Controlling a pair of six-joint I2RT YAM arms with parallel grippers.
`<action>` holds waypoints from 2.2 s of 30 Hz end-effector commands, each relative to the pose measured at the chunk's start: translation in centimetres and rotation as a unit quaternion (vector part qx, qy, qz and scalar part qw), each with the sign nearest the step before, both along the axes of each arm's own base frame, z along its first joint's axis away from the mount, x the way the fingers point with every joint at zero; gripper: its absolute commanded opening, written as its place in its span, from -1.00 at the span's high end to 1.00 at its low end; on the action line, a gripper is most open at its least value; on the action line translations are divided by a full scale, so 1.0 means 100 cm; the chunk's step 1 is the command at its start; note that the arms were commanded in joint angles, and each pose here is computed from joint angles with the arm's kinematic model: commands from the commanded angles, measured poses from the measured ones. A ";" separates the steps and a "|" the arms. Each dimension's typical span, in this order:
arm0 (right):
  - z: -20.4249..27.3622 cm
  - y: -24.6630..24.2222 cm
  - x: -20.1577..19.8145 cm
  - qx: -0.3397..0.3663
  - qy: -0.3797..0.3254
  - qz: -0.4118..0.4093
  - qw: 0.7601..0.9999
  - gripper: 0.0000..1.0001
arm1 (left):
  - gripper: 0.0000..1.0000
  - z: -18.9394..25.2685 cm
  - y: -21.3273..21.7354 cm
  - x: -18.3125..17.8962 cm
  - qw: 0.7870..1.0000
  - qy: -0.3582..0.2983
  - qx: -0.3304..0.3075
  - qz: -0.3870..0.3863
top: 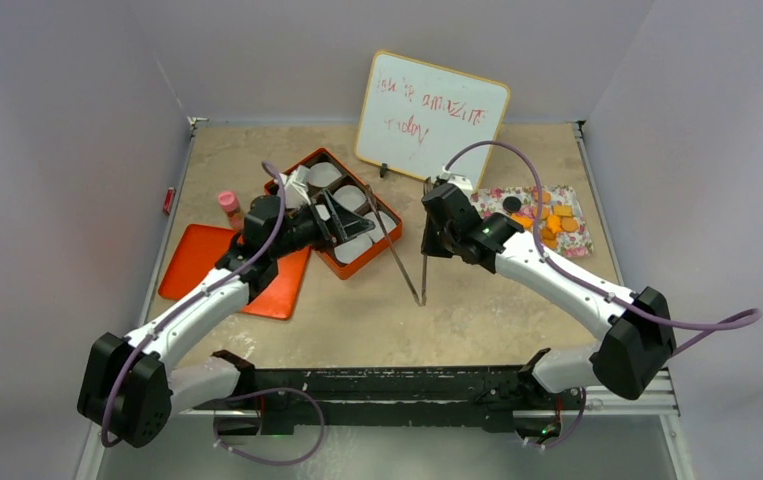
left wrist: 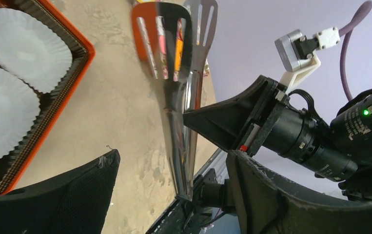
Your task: Pack the cookies
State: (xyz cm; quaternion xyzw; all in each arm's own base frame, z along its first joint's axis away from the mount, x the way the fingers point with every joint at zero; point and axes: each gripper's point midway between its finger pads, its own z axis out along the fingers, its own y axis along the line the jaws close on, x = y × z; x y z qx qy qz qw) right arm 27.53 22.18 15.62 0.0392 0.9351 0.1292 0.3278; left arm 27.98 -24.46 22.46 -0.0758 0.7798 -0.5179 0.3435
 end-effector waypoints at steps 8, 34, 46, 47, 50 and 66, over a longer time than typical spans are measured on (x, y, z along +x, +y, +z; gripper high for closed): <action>0.026 0.022 0.012 0.050 -0.031 0.013 0.998 1.00 | -0.49 0.021 -0.027 0.016 0.999 -0.030 -0.034 0.005; 0.028 0.034 0.011 0.089 -0.029 0.013 0.995 1.00 | 0.36 0.018 -0.048 0.029 0.996 -0.009 -0.080 0.033; 0.031 0.035 0.004 0.119 -0.046 0.023 0.992 0.65 | 1.00 0.022 -0.049 0.023 0.993 0.012 -0.110 0.029; 0.032 0.035 0.004 0.125 -0.051 0.025 0.991 0.56 | 1.00 0.023 -0.049 0.022 0.993 0.015 -0.114 0.030; 0.040 0.037 0.002 0.144 -0.076 0.042 0.986 0.24 | 1.00 0.025 -0.045 0.019 0.992 0.022 -0.122 0.037; 0.086 0.044 -0.018 0.136 -0.158 0.176 0.962 -0.98 | 1.00 0.012 -0.033 0.027 0.984 0.081 -0.127 0.096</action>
